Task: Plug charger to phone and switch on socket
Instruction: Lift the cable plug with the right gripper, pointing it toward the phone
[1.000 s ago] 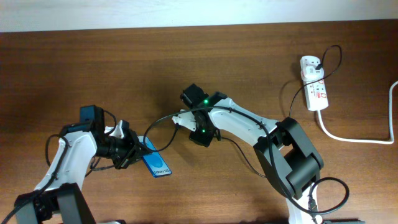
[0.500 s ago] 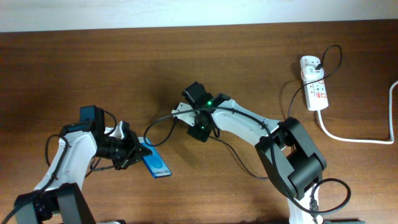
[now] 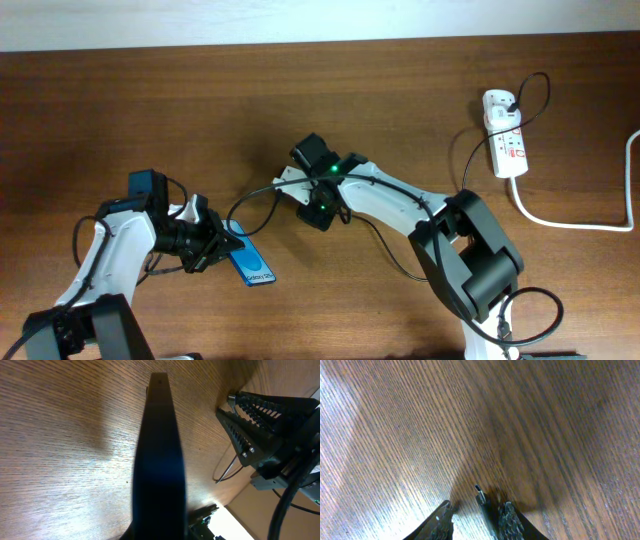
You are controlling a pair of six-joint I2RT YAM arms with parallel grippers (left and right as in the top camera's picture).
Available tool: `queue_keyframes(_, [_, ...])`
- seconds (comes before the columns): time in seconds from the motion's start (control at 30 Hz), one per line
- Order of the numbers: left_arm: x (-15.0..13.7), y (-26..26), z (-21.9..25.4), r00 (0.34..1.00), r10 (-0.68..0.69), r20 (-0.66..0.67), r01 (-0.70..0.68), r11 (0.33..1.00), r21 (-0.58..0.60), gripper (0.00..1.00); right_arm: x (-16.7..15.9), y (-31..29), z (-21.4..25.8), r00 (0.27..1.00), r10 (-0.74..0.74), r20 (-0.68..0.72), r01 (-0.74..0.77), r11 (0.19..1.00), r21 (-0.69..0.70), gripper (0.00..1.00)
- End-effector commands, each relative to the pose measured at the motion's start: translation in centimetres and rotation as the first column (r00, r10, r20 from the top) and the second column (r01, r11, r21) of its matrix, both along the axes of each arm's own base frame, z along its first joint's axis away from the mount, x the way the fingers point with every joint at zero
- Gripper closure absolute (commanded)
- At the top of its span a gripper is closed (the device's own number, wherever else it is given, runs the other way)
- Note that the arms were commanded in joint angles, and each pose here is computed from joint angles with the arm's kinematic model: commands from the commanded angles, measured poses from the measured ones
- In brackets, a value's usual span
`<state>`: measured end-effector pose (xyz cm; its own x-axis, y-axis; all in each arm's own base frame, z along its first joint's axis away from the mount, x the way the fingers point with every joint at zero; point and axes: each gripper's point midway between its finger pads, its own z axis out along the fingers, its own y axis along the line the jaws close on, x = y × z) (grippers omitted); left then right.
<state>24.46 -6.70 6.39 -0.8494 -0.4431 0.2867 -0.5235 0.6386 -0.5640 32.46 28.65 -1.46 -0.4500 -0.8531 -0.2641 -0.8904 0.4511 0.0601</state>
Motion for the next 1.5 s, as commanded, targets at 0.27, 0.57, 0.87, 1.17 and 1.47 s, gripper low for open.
queue_keyframes(0.27, [0.2, -0.2, 0.3, 1.0, 0.002, 0.007, -0.002, 1.0, -0.021, 0.95, -5.7, -11.5, -10.8, 0.986, -0.106, -0.127, 0.03, 0.871, -0.491, 0.42])
queue_keyframes(0.57, [0.0, -0.2, 0.3, 1.0, 0.002, 0.0, -0.002, 1.0, -0.023, 0.96, -8.2, -11.1, -10.6, 0.963, -0.07, -0.26, -0.055, 0.895, -0.444, 0.74])
queue_keyframes(0.87, [0.1, -0.2, 0.3, 1.0, 0.002, 0.003, -0.002, 1.0, -0.022, 0.98, -9.3, -8.9, -10.6, 0.94, -0.072, -0.332, -0.045, 0.942, -0.331, 0.96])
queue_keyframes(1.17, [0.0, 0.3, -0.1, 1.0, 0.0, -0.002, 0.0, 1.0, 0.014, 1.0, -8.3, -2.0, -1.4, 0.829, -0.066, -0.555, 0.092, 0.996, 0.02, 0.95])
queue_keyframes(1.47, [0.0, 0.3, -0.1, 1.0, 0.0, -0.002, 0.0, 1.0, 0.014, 1.0, -7.6, -0.8, 13.8, 0.806, 0.013, -0.591, 0.233, 0.912, 0.338, 0.96])
